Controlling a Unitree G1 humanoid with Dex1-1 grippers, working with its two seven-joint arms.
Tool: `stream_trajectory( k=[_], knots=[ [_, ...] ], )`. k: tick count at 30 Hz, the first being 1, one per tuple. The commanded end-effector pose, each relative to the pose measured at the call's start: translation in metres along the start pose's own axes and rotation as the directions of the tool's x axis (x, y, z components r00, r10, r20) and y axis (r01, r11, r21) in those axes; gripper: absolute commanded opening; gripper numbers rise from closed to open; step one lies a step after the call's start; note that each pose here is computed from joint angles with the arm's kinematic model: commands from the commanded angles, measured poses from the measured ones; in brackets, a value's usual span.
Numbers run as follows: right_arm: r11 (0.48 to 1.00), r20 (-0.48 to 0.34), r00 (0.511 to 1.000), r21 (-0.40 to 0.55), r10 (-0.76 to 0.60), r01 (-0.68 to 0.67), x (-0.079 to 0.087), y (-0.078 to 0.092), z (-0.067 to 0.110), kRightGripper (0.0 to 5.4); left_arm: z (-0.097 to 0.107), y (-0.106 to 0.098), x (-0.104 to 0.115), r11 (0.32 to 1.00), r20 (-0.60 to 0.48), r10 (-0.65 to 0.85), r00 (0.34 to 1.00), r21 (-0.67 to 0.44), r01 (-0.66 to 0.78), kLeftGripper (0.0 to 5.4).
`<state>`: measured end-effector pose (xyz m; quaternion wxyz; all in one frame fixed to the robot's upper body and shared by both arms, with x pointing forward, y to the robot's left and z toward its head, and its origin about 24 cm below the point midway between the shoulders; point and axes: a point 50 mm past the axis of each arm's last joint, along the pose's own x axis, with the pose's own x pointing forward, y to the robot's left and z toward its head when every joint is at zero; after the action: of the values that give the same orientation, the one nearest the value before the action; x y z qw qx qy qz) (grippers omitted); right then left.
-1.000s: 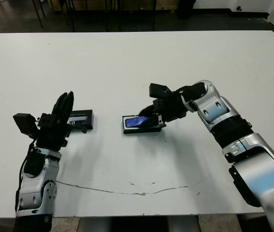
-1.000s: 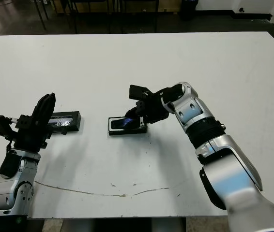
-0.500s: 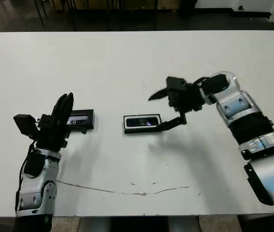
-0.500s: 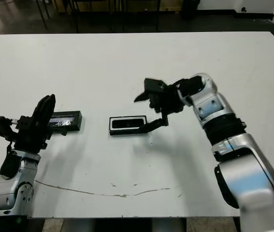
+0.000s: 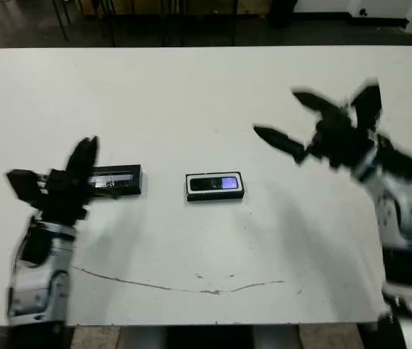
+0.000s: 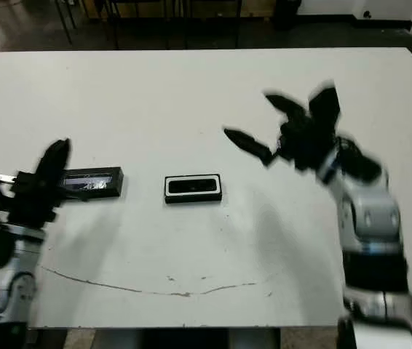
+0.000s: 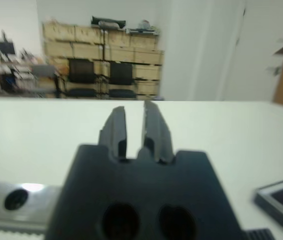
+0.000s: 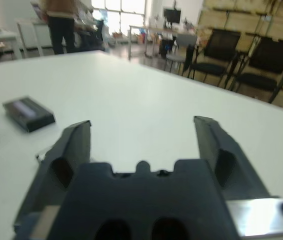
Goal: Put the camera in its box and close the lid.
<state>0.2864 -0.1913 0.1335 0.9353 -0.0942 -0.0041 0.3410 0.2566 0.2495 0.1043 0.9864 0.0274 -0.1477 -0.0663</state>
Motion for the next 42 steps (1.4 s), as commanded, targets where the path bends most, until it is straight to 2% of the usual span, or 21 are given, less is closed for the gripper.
stream_trajectory(
  k=[1,4,7,10,13,15,18,20,23,25,27,32,38,42],
  knots=[
    [1.0,-0.039,0.999,0.015,0.014,-0.014,-0.011,0.005,-0.004,3.2,0.009,0.022,0.011,0.992,-0.084,-0.015,0.996,0.127,0.026,0.0],
    [0.999,-0.019,1.0,0.028,0.025,-0.024,-0.015,0.011,-0.003,2.52,0.031,0.034,0.025,0.964,-0.132,-0.073,0.989,0.243,0.103,0.0],
    [0.999,0.018,0.999,0.028,0.03,-0.03,-0.017,0.015,0.0,1.81,0.062,0.037,0.04,0.915,-0.167,-0.168,0.971,0.34,0.217,0.0],
    [0.999,0.055,0.998,0.029,0.013,-0.015,-0.017,0.018,0.003,1.14,0.086,0.037,0.055,0.868,-0.221,-0.25,0.943,0.38,0.319,0.0],
    [1.0,0.064,0.998,0.026,-0.001,-0.001,-0.016,0.018,0.006,0.44,0.094,0.036,0.068,0.838,-0.314,-0.265,0.912,0.392,0.379,0.0],
    [1.0,0.061,0.998,0.023,-0.008,0.006,-0.016,0.017,0.008,0.02,0.091,0.036,0.077,0.806,-0.405,-0.275,0.872,0.398,0.439,0.0],
    [1.0,0.071,0.997,0.02,-0.025,0.023,-0.018,0.015,0.01,0.02,0.082,0.036,0.09,0.739,-0.553,-0.304,0.775,0.376,0.559,0.0],
    [0.998,0.079,0.995,0.016,-0.058,0.057,-0.019,0.014,0.011,0.02,0.075,0.035,0.097,0.681,-0.661,-0.326,0.676,0.331,0.653,0.0],
    [0.994,0.102,0.989,0.023,-0.109,0.108,-0.02,0.012,0.01,0.02,0.062,0.036,0.107,0.616,-0.804,-0.355,0.477,0.183,0.766,0.0],
    [0.992,0.1,0.987,0.031,-0.127,0.125,-0.021,0.012,0.009,0.02,0.053,0.034,0.112,0.589,-0.862,-0.357,0.36,0.092,0.803,0.0],
    [0.991,0.096,0.986,0.034,-0.135,0.132,-0.023,0.012,0.009,0.02,0.044,0.03,0.114,0.559,-0.891,-0.355,0.283,0.04,0.829,0.0],
    [0.991,0.085,0.988,0.043,-0.13,0.127,-0.025,0.014,0.006,0.02,0.024,0.023,0.113,0.493,-0.931,-0.311,0.193,0.015,0.87,0.0],
    [0.992,0.074,0.989,0.041,-0.125,0.123,-0.026,0.017,0.005,0.02,0.001,0.023,0.103,0.529,-0.96,-0.251,0.125,-0.028,0.848,0.0],
    [0.993,0.074,0.991,0.042,-0.116,0.113,-0.026,0.019,0.003,0.02,-0.007,0.029,0.094,0.564,-0.967,-0.222,0.124,-0.024,0.825,0.0]
  ],
)
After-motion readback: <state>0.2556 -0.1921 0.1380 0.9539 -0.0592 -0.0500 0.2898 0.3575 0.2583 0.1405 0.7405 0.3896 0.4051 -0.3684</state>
